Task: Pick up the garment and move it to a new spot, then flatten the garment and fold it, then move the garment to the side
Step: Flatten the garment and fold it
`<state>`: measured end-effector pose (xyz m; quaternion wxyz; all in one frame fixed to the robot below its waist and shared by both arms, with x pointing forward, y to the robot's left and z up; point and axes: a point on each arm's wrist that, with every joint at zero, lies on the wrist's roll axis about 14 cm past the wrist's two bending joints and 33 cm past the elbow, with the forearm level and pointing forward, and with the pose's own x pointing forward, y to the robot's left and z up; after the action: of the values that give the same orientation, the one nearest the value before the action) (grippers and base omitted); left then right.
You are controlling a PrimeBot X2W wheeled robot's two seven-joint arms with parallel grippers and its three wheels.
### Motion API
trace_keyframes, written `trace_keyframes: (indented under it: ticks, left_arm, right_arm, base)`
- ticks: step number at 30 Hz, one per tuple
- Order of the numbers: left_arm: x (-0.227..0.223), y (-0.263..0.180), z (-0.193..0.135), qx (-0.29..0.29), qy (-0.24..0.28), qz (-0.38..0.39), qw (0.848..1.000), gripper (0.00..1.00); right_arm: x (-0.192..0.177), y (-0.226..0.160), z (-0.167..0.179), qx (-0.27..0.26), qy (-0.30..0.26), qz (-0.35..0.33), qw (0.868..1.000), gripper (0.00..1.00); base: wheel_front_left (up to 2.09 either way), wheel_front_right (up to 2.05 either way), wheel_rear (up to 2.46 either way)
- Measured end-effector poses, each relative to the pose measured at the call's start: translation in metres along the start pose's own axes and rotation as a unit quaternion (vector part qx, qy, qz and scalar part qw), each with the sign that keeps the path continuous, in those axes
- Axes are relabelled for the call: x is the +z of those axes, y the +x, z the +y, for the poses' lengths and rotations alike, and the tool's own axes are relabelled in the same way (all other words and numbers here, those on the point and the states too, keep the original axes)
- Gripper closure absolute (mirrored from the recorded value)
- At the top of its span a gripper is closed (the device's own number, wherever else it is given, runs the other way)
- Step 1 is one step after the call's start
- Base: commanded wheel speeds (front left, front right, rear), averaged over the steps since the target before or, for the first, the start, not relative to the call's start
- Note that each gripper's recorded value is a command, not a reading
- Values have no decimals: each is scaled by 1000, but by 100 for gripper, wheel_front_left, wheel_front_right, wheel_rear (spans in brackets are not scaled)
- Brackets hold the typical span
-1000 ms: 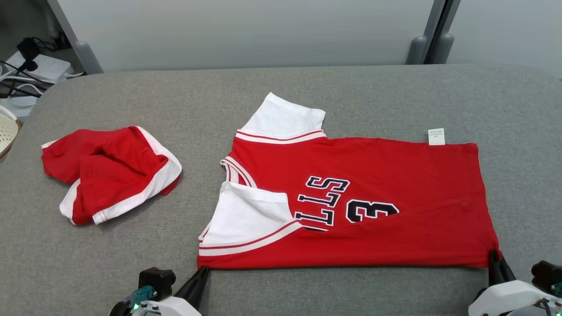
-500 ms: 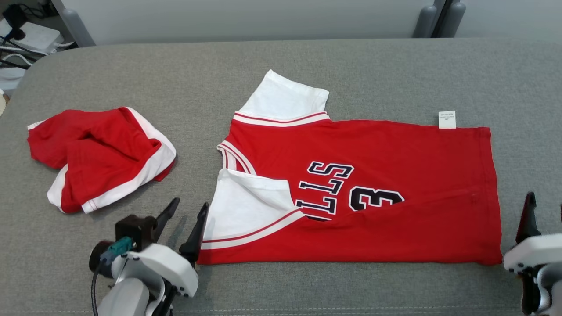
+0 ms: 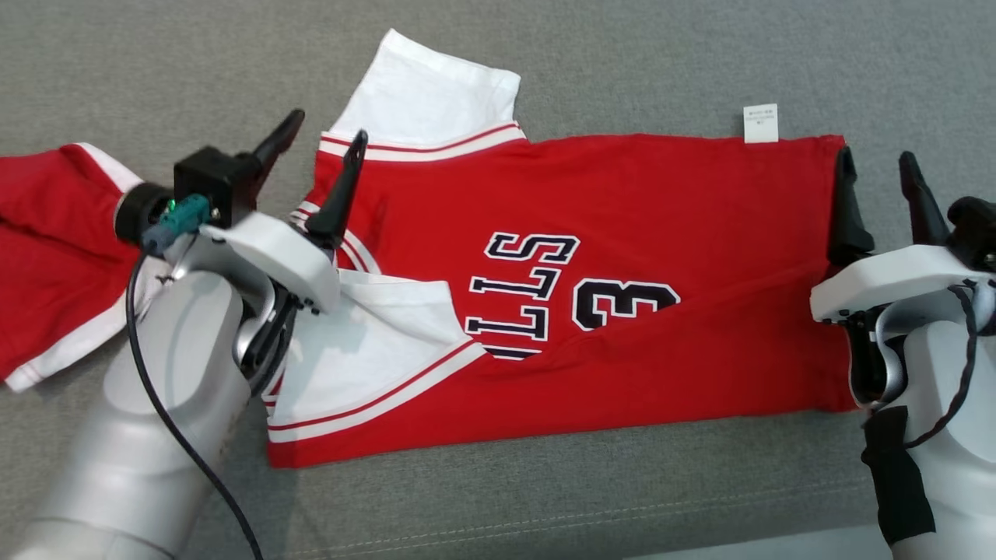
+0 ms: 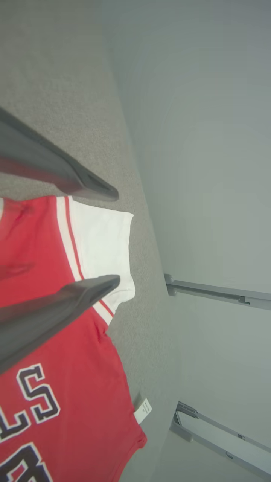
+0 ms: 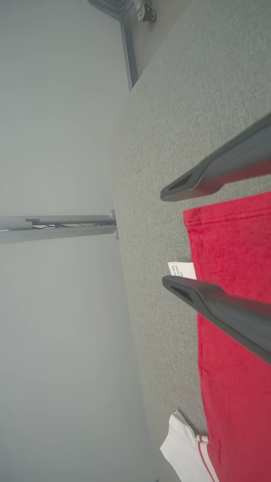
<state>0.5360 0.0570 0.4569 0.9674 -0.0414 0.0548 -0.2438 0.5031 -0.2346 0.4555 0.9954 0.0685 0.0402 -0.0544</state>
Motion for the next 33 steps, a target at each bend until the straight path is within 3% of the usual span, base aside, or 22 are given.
trace_keyframes:
  ticks: [14, 26, 31, 32, 33]
  left_arm:
    - [-20, 100, 5, -37, 49, 78, 995, 0]
    - [-60, 137, 13, -33, 69, 162, 984, 0]
    - [-84, 138, 17, -23, 47, 201, 978, 0]
    - [-87, 139, 18, -19, 34, 204, 978, 9]
    - [-88, 140, 19, -17, 28, 205, 978, 37]
  right_arm:
    - [-31, -14, -16, -3, 18, 39, 999, 0]
    - [-43, -34, -29, -17, 29, 54, 998, 0]
    - [-49, -42, -33, -23, 32, 62, 997, 0]
    - [-50, -43, -34, -24, 31, 64, 997, 0]
    - [-51, -44, -34, -25, 31, 65, 997, 0]
  base:
    - [0, 0, 0]
    - [0, 0, 0]
    - [0, 0, 0]
    - [0, 0, 0]
    - [0, 0, 0]
